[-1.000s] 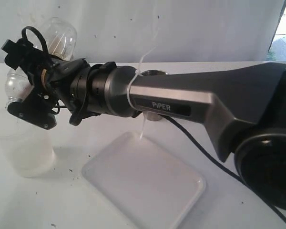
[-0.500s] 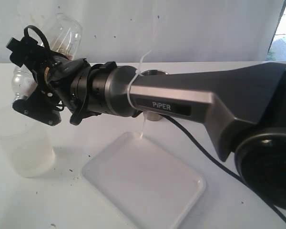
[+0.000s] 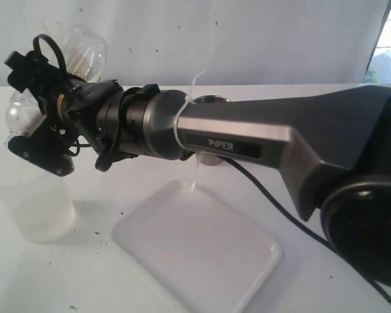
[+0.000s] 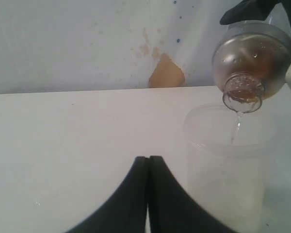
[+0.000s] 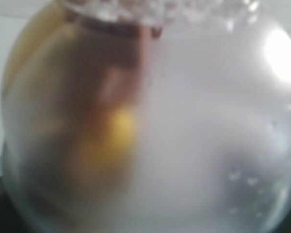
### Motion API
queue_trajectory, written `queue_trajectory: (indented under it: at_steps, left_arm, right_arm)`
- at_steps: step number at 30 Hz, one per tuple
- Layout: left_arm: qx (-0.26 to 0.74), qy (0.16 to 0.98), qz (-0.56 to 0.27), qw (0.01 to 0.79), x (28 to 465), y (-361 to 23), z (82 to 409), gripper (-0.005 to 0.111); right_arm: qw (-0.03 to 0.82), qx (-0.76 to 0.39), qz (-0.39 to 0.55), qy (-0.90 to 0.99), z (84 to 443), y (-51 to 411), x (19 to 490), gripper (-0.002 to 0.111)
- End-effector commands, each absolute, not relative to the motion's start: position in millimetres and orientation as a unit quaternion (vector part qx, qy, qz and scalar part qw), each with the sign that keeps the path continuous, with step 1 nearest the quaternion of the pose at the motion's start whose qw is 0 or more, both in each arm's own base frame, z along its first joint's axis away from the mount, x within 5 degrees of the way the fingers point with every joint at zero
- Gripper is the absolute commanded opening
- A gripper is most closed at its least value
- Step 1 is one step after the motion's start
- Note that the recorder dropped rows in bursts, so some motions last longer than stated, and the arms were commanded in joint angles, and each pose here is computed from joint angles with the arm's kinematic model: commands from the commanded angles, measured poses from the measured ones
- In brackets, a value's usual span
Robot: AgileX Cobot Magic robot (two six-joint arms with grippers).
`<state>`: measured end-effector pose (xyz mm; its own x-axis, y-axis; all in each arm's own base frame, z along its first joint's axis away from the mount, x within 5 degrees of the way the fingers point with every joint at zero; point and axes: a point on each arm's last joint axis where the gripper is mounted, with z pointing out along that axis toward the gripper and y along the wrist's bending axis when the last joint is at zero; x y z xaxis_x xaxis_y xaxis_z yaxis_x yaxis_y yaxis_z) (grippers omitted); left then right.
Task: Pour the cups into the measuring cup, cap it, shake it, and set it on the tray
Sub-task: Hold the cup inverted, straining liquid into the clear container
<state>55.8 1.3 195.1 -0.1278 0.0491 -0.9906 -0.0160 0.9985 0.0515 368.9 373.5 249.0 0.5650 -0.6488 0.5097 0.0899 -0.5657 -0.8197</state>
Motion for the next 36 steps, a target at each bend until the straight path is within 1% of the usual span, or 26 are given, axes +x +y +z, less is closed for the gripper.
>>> queue_trajectory:
  at_steps: [1,10,14,18,31,36]
  left_arm:
    - [0.008,0.747,0.022,0.665,55.8,1.4,194.7,0.000]
    - [0.008,0.747,0.022,0.665,55.8,1.4,194.7,0.000]
    - [0.008,0.747,0.022,0.665,55.8,1.4,194.7,0.000]
    - [0.008,0.747,0.022,0.665,55.8,1.4,194.7,0.000]
    - [0.008,0.747,0.022,0.665,55.8,1.4,194.7,0.000]
    - [0.008,0.747,0.022,0.665,55.8,1.4,194.7,0.000]
  right_arm:
    - [0.433,-0.759,-0.448,0.189,261.6,370.7,370.0,0.000]
    - [0.434,-0.759,-0.447,0.190,261.6,370.8,369.9,0.000]
    - [0.454,-0.749,-0.427,0.225,261.6,371.2,369.4,0.000]
    - [0.454,-0.746,-0.428,0.233,261.9,370.4,370.0,0.000]
    - [0.385,-0.761,-0.501,0.149,264.6,370.2,367.7,0.000]
    - [0.392,-0.764,-0.493,0.139,264.3,377.4,360.8,0.000]
